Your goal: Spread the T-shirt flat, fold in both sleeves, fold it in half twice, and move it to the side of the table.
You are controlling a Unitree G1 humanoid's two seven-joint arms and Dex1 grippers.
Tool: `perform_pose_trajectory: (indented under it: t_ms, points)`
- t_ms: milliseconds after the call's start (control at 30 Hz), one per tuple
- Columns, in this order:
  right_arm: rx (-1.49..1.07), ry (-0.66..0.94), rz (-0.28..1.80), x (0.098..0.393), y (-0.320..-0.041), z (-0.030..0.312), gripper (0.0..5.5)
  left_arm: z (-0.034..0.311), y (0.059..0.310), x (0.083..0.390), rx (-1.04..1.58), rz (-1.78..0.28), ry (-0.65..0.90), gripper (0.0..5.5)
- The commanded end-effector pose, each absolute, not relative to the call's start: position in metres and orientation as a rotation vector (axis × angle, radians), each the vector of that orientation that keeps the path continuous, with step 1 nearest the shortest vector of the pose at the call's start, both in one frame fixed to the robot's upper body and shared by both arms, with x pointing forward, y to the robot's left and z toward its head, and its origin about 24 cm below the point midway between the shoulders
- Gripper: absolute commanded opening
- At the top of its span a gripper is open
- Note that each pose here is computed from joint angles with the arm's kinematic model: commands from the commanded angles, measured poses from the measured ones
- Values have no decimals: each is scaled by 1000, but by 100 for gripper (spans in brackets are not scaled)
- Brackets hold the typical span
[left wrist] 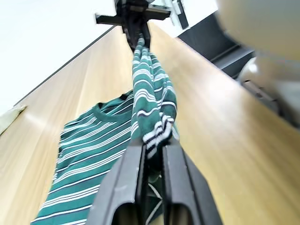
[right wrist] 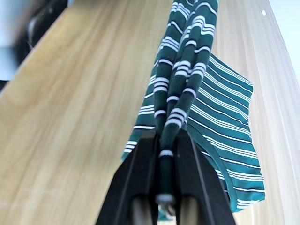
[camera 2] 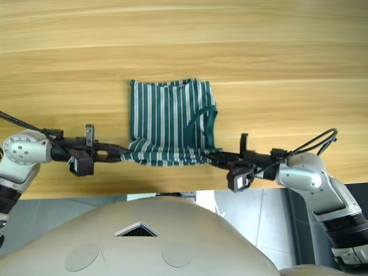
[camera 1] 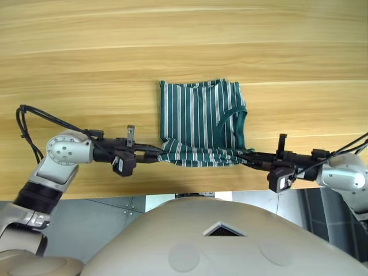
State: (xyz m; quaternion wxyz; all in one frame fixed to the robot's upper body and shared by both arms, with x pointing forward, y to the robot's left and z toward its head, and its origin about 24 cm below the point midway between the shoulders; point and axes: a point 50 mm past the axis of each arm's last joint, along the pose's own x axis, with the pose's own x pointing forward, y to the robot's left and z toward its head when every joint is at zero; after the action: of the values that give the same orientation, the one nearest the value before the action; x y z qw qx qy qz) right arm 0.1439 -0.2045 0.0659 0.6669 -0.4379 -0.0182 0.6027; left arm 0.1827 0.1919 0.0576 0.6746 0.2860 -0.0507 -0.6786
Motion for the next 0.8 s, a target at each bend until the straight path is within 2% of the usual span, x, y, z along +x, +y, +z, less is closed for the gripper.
perform_pose_trajectory:
  t_ms: [33,167,333,800]
  points:
    - [-1028,-64,1251,167,-202,69,19,55,197,209,640,-1395,-95,24]
    - [-1041,-107,1086,208,-196,82,19,58,194,227,599,-1304,-130,24]
    - [-1093,-104,978,239,-191,85,19,52,192,248,569,-1223,-96,24]
    - [-1156,52,883,305,-172,49,19,28,171,310,510,-959,39,24]
